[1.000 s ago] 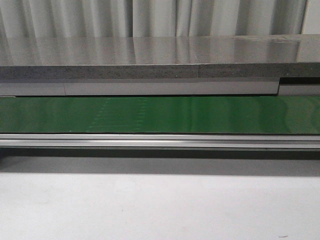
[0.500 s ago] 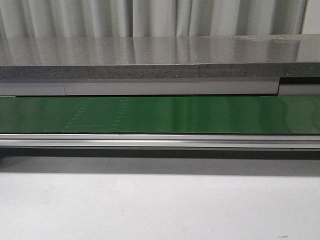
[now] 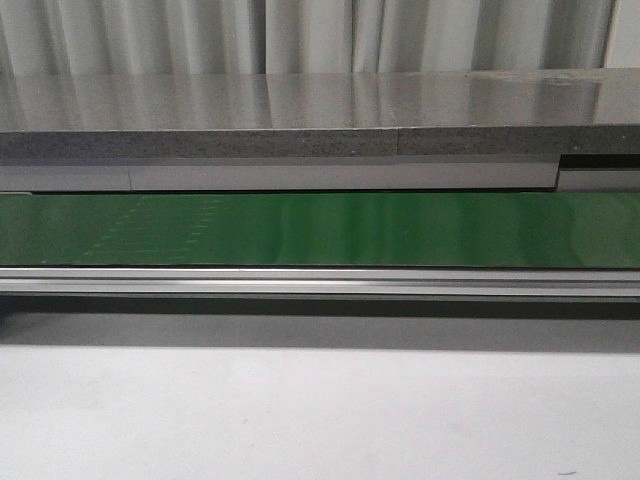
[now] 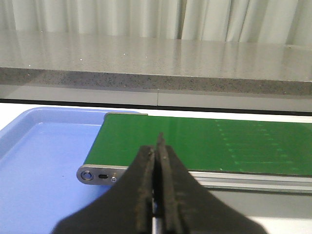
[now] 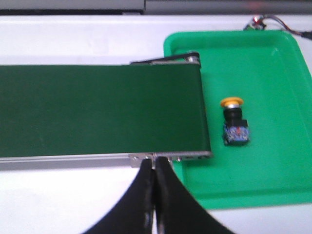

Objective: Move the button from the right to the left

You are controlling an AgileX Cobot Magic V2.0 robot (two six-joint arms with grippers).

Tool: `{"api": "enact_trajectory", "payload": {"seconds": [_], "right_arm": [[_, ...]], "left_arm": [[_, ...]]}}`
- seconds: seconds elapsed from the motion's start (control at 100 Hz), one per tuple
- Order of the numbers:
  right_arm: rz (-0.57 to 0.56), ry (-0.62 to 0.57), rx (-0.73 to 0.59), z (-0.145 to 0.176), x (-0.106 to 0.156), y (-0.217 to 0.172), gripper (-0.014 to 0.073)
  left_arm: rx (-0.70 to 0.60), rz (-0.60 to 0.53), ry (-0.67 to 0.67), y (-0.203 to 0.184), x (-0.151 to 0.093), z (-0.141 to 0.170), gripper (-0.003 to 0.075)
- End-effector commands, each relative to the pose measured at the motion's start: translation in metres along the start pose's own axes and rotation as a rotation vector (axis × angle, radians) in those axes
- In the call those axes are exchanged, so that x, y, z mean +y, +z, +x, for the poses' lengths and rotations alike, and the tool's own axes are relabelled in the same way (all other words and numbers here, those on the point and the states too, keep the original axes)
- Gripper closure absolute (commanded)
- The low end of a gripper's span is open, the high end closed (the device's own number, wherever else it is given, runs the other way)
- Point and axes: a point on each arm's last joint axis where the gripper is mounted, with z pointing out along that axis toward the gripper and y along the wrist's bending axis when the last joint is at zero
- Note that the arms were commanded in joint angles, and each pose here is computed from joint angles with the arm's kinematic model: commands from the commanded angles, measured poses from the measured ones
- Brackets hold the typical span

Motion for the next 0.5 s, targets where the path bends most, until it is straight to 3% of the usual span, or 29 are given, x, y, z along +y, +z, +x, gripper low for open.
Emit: {"api": "enact_trajectory", "payload": {"seconds": [0.0, 0.07, 0.14, 0.21, 0.33, 0.38, 0.43, 0.49], "right_arm": [[0.058, 0.029, 0.014, -0.013, -0.010, 0.000, 0.0662], [0.095, 0.053, 0.077, -0.013, -0.019, 0.007, 0.0650], [0.124, 0.071, 0.127, -0.012, -0.027, 0.014, 0.0582], [0.152, 0.094, 0.164, -0.012, -0.035, 0.022, 0.0440], [0.211, 0.142, 0.213, -0.010, -0.052, 0.035, 0.0082], [0.239, 0.153, 0.229, -0.010, -0.059, 0.040, -0.0019], [0.262, 0.160, 0.239, -0.009, -0.066, 0.045, -0.0073], [0.277, 0.175, 0.245, -0.010, -0.073, 0.052, -0.0057]], "left_arm": [[-0.065, 0.000, -0.010, 0.000, 0.001, 0.006, 0.0741], [-0.065, 0.000, -0.010, 0.000, 0.001, 0.006, 0.0741], [-0.065, 0.000, -0.010, 0.000, 0.001, 0.006, 0.0741], [-0.065, 0.000, -0.010, 0.000, 0.001, 0.006, 0.0741], [-0.065, 0.000, -0.010, 0.000, 0.001, 0.006, 0.0741], [-0.065, 0.000, -0.010, 0.000, 0.001, 0.006, 0.0741], [-0.065, 0.000, -0.010, 0.000, 0.001, 0.006, 0.0741], [-0.065, 0.000, -0.010, 0.000, 0.001, 0.006, 0.0741]]}}
